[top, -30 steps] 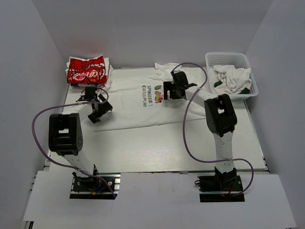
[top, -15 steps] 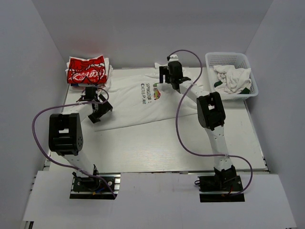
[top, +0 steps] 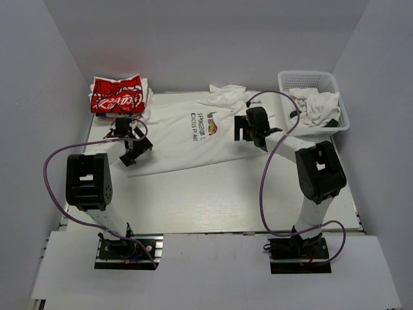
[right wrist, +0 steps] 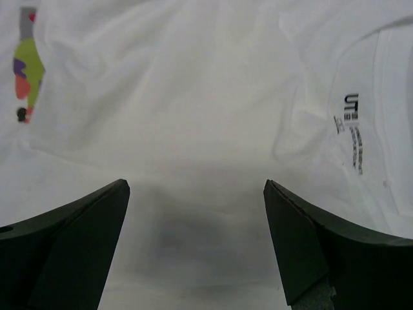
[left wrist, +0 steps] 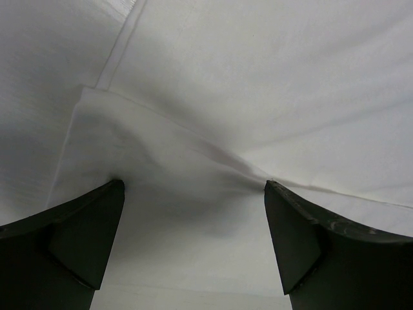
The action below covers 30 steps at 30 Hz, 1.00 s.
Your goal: Fold and stack the t-shirts
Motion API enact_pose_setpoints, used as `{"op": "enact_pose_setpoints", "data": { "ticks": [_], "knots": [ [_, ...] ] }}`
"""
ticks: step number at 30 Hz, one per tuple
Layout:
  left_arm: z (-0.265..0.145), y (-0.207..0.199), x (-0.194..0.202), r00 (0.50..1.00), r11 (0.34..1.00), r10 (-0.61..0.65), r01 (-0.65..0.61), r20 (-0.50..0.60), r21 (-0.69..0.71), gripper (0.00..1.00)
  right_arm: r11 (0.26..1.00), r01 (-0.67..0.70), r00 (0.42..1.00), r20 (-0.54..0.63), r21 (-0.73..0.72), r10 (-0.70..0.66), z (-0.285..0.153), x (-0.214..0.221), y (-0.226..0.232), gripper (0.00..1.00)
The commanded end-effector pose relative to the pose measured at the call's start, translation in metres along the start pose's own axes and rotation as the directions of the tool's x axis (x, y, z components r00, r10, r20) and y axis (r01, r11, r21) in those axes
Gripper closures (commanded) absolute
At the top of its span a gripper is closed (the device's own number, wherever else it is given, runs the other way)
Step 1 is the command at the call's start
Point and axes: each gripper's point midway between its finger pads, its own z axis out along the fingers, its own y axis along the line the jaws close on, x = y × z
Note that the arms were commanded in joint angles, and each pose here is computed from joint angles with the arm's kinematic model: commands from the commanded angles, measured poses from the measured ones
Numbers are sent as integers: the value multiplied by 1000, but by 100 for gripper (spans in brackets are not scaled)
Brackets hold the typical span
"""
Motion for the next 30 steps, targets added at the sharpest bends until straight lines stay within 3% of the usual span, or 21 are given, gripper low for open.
{"op": "enact_pose_setpoints", "data": {
  "ticks": [1, 11, 13, 14, 17, 19, 21, 25, 28, 30],
  "knots": [
    [9, 12, 30, 996, 1000, 8, -9, -88, -8, 0, 999, -47, 998, -40, 6, 47, -3, 21, -9, 10],
    [0, 52, 76, 987, 994, -38, 21, -158, -107, 0, 986, -106, 967, -216, 129, 133, 34, 74, -45, 10],
    [-6, 63, 91, 981, 990, -50, 24, -190, -135, 0, 969, -131, 943, -276, 211, 187, 18, 92, -54, 10],
    [-12, 62, 91, 980, 989, -78, 54, -180, -136, 0, 940, -196, 912, -301, 279, 280, 9, 114, -57, 10],
    [-29, 77, 114, 964, 976, -142, 99, -226, -193, 0, 903, -240, 838, -393, 357, 378, -38, 156, -60, 10],
    [-44, 86, 135, 950, 972, -181, 133, -253, -196, 0, 903, -286, 818, -409, 321, 405, -74, 170, -54, 10],
    [-56, 103, 160, 927, 950, -247, 174, -283, -260, 0, 888, -309, 768, -461, 342, 445, -112, 217, -57, 10],
    [-86, 118, 182, 911, 935, -295, 213, -289, -284, 0, 887, -314, 755, -477, 339, 450, -156, 238, -59, 10],
    [-108, 93, 175, 918, 955, -292, 267, -267, -126, 0, 890, -312, 792, -427, 333, 437, -182, 220, -61, 10],
    [-124, 75, 145, 944, 957, -287, 288, -165, -20, 0, 902, -319, 838, -359, 290, 411, -190, 193, -59, 10]
  ]
}}
